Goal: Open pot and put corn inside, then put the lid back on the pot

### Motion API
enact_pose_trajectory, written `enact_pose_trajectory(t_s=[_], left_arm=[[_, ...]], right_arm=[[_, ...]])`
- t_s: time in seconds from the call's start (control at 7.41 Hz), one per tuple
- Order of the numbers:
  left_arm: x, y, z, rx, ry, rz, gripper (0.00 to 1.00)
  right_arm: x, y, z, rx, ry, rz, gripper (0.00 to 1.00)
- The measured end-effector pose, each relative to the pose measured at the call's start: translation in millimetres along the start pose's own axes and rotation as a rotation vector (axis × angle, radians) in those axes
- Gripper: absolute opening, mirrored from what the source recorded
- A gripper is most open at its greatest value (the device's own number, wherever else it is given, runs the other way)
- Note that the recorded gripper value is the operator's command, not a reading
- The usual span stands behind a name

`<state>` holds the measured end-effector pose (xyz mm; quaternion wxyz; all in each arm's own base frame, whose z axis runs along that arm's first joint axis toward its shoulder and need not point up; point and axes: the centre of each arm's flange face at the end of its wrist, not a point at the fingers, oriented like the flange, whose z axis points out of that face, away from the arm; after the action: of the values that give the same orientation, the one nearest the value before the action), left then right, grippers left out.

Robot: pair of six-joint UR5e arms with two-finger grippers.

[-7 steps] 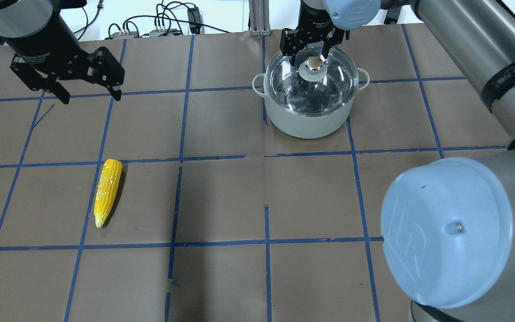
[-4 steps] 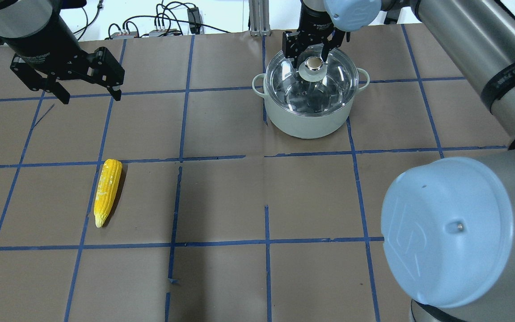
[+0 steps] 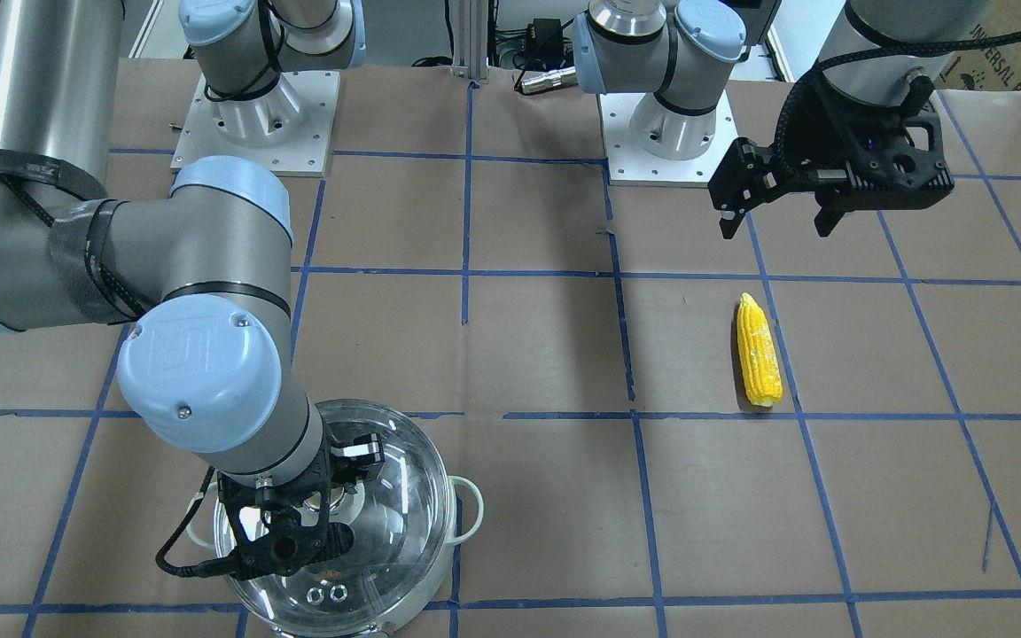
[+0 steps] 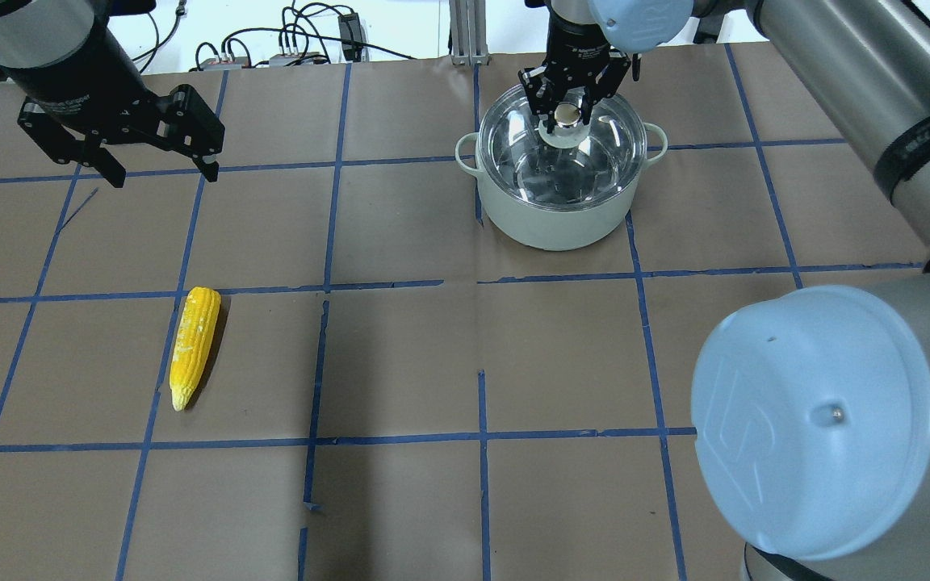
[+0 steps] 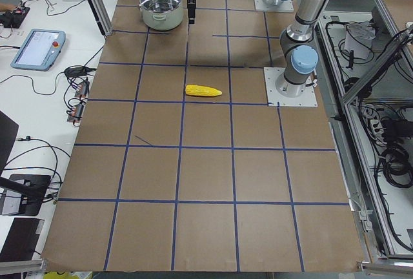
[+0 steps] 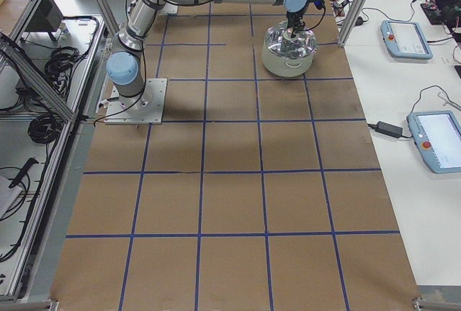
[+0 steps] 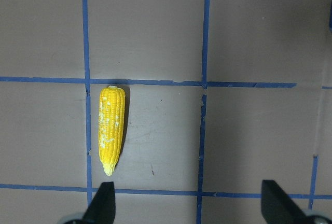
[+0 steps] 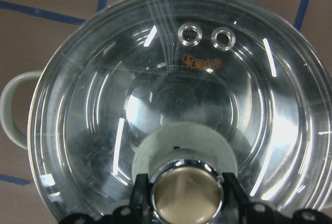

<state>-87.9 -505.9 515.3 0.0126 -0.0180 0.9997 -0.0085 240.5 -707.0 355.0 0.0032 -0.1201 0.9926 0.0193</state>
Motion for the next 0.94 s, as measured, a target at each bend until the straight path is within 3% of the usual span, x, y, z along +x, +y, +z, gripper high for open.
enact_pose_trajectory(t_s=[0.4, 0.94], left_arm=[[-0.3, -0.5, -0.7, 0.001, -0.001, 0.0, 1.0], [-2.7, 6.6, 2.8, -0.016, -0.005, 0.012, 1.0]], right_arm=[[1.8, 4.3, -14.9, -0.019, 0.03, -0.001, 0.36], [11.1, 38.6, -116.0, -0.069, 0.026, 0.001, 0.33]])
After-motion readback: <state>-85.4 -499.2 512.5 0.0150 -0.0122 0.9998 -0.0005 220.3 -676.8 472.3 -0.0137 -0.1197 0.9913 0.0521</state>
